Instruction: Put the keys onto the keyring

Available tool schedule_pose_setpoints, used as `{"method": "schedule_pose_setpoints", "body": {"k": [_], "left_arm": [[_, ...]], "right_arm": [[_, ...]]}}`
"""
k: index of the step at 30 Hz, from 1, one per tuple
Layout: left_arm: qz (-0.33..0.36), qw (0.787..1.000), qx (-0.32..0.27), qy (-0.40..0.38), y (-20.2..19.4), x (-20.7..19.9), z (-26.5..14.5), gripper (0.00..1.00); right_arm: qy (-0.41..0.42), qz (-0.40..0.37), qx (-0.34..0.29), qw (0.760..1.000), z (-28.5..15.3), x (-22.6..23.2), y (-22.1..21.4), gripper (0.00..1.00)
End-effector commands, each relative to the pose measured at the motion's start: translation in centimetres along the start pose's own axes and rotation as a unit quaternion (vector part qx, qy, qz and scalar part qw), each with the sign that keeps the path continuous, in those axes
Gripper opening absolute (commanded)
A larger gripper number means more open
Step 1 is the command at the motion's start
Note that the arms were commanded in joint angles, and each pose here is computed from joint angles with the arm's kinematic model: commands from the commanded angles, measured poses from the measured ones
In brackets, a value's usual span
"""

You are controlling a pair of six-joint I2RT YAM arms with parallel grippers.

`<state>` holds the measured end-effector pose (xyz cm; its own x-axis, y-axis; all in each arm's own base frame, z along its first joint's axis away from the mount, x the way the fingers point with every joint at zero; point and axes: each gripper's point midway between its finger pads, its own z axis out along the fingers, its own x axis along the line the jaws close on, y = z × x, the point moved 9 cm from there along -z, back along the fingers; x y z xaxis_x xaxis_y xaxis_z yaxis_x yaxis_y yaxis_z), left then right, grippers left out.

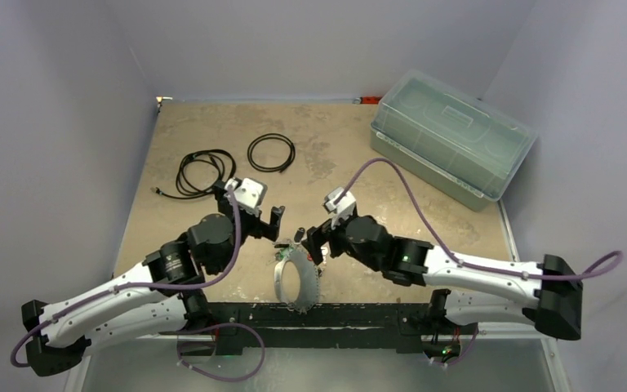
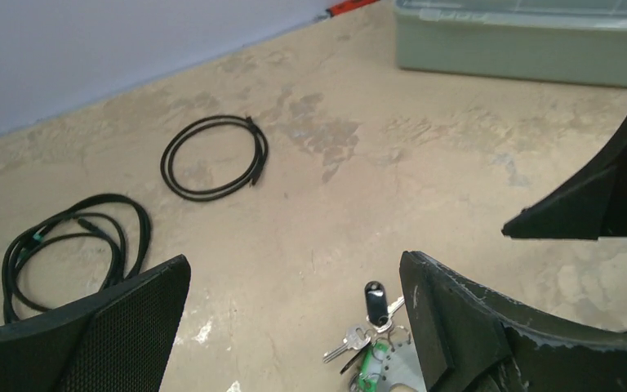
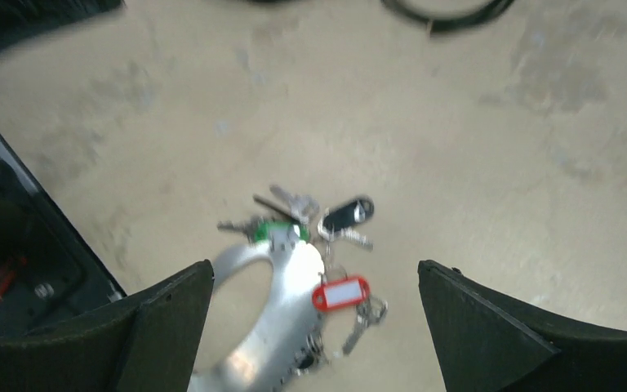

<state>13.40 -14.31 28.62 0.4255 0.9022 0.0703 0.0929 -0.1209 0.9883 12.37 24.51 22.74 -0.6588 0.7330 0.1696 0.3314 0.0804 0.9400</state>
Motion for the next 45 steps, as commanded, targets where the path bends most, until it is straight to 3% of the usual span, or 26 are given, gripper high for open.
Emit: {"method": "schedule_pose_setpoints", "body": {"k": [1, 5, 11, 34, 39, 45], "left_arm": [[-0.013, 0.997, 0.067, 0.034, -1.8, -0.6, 0.7, 0.99], [-0.045, 0.992, 0.120, 0.023, -4.2, -2.0, 1.7, 0.99], [-0.111, 0.979, 0.167, 0.024, -7.1, -1.7, 3.5, 0.96], [-0.116, 0.980, 0.159, 0.023, -7.4, -1.5, 3.7, 0.93], [-0.114, 0.980, 0.159, 0.021, -7.4, -1.6, 3.7, 0.93], [-0.113, 0.980, 0.159, 0.026, -7.4, -1.5, 3.6, 0.92]], "right_arm": [[-0.001, 0.022, 0.099, 0.995, 1.2, 0.1, -3.9, 0.99], [-0.006, 0.041, 0.148, 0.988, 2.4, -0.5, -6.0, 0.91], [-0.034, 0.078, 0.191, 0.978, 4.2, -2.0, -7.7, 0.69], [-0.026, 0.031, 0.231, 0.972, 8.6, -3.7, -10.0, 0.30], [-0.028, 0.026, 0.233, 0.972, 8.8, -3.9, -10.2, 0.01], [-0.047, 0.020, 0.217, 0.975, 8.4, -4.2, -9.3, 0.00]]}}
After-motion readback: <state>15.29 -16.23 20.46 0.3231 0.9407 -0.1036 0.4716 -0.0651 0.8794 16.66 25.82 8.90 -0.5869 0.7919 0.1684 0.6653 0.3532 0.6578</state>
